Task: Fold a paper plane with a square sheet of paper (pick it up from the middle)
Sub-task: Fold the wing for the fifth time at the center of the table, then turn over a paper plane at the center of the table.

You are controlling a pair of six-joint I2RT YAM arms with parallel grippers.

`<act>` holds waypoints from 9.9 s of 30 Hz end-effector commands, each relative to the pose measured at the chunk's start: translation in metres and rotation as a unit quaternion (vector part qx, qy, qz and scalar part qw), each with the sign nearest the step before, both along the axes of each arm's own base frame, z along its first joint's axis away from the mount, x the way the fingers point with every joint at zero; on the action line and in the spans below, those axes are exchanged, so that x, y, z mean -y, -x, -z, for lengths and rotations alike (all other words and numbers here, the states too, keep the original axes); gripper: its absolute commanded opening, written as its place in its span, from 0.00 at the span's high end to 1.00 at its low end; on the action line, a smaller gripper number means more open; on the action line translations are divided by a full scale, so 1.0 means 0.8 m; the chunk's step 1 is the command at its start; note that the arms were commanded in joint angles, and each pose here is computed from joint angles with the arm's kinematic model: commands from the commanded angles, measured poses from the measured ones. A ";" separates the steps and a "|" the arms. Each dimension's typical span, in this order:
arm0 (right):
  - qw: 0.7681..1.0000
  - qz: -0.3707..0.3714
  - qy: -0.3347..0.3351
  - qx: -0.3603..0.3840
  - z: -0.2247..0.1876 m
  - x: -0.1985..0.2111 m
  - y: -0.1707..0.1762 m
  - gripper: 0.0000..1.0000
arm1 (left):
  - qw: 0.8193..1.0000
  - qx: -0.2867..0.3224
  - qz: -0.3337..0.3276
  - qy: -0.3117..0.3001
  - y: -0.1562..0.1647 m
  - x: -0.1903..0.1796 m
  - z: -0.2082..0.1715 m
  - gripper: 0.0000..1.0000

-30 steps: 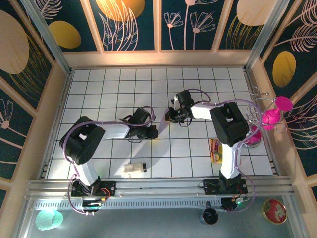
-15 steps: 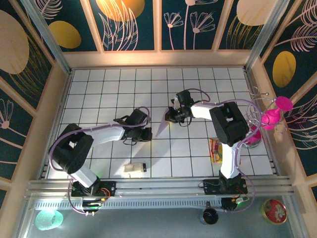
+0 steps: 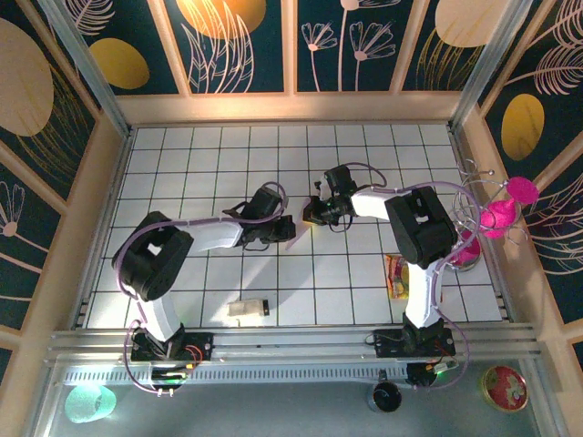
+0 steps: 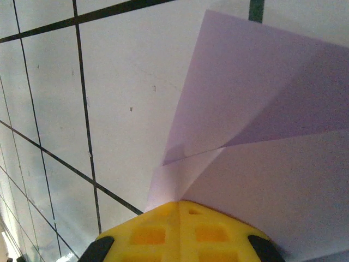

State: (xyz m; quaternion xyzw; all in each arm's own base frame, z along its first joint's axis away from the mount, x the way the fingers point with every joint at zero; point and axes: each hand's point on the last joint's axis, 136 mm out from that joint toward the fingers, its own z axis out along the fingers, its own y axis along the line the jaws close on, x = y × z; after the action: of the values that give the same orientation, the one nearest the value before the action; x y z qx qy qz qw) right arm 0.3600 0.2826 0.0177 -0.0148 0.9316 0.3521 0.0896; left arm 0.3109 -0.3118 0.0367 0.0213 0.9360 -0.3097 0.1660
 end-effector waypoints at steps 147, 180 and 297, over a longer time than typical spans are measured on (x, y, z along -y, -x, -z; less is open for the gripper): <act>0.953 0.249 0.102 0.139 -0.090 0.166 -0.111 0.80 | 0.995 0.077 -0.025 0.054 -0.056 0.016 -0.086 0.72; 0.900 0.287 0.318 0.074 -0.048 0.062 -0.019 0.42 | 0.976 0.149 -0.148 -0.061 -0.018 -0.166 -0.055 0.01; 0.982 0.093 -0.114 0.116 -0.066 0.013 -0.017 1.00 | 0.982 -0.028 -0.147 0.117 -0.067 -0.066 -0.021 1.00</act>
State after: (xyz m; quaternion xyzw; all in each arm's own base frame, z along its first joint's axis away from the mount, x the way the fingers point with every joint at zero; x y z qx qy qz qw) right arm 0.3778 0.2727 0.0648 0.0524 0.8692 0.4363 0.2266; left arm 0.3729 -0.2650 0.0552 -0.1324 0.8883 -0.3983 0.1866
